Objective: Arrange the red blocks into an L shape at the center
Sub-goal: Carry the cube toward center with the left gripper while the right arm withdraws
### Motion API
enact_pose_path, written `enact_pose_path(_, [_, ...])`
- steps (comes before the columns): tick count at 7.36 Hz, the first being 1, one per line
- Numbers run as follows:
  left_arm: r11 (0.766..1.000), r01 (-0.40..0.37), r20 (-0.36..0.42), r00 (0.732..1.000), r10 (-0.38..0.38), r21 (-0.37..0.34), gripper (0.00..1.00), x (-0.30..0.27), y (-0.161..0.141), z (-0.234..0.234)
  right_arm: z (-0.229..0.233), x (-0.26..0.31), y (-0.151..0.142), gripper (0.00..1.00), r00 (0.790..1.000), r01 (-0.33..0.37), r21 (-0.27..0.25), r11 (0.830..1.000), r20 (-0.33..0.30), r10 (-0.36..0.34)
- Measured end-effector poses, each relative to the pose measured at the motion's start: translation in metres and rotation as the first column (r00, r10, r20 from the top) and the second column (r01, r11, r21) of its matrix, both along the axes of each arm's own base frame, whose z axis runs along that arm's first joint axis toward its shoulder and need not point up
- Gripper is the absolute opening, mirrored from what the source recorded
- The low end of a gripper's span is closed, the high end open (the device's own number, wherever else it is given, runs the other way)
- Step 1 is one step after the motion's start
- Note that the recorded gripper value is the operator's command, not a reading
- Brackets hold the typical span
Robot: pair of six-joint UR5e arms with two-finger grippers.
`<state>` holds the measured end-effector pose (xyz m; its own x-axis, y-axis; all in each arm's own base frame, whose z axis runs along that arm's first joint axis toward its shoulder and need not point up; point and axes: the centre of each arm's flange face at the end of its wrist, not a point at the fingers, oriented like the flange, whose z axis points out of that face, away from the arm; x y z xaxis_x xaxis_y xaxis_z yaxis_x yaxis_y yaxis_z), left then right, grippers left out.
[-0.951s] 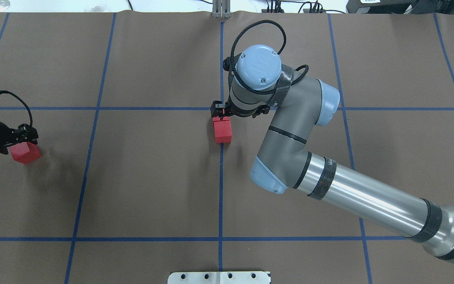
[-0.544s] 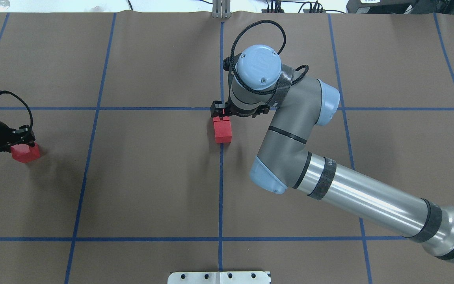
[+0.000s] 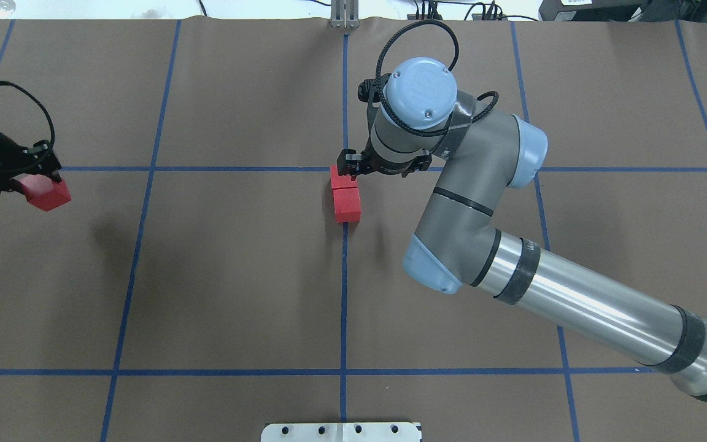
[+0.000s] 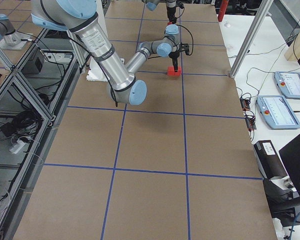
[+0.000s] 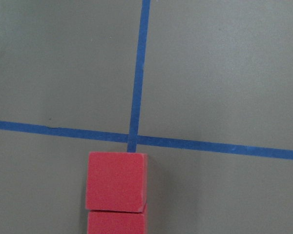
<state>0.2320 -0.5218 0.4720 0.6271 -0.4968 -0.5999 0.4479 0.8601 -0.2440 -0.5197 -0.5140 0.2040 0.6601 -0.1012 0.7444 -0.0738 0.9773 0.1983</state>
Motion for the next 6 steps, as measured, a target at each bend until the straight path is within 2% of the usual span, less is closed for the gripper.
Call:
enact_pose_path(3, [0.986,0.116,-0.002,0.993,-0.117,-0.117,0.00,0.024,-0.056,-0.063,0.069,0.102,-0.019,0.99,0.999,0.033,0.011,0.999,-0.036,-0.033])
enact_pose_path(5, [0.956,0.205,-0.002,0.978,-0.210,-0.211,0.00,0.069,-0.096,-0.103,0.108,0.160,-0.016,0.99,0.992,0.069,0.016,0.997,-0.110,-0.067])
enact_pose_path(6, [0.932,0.245,0.002,0.967,-0.253,-0.267,0.00,0.102,-0.101,-0.122,0.127,0.187,-0.013,0.99,0.985,0.096,0.028,0.995,-0.146,-0.091])
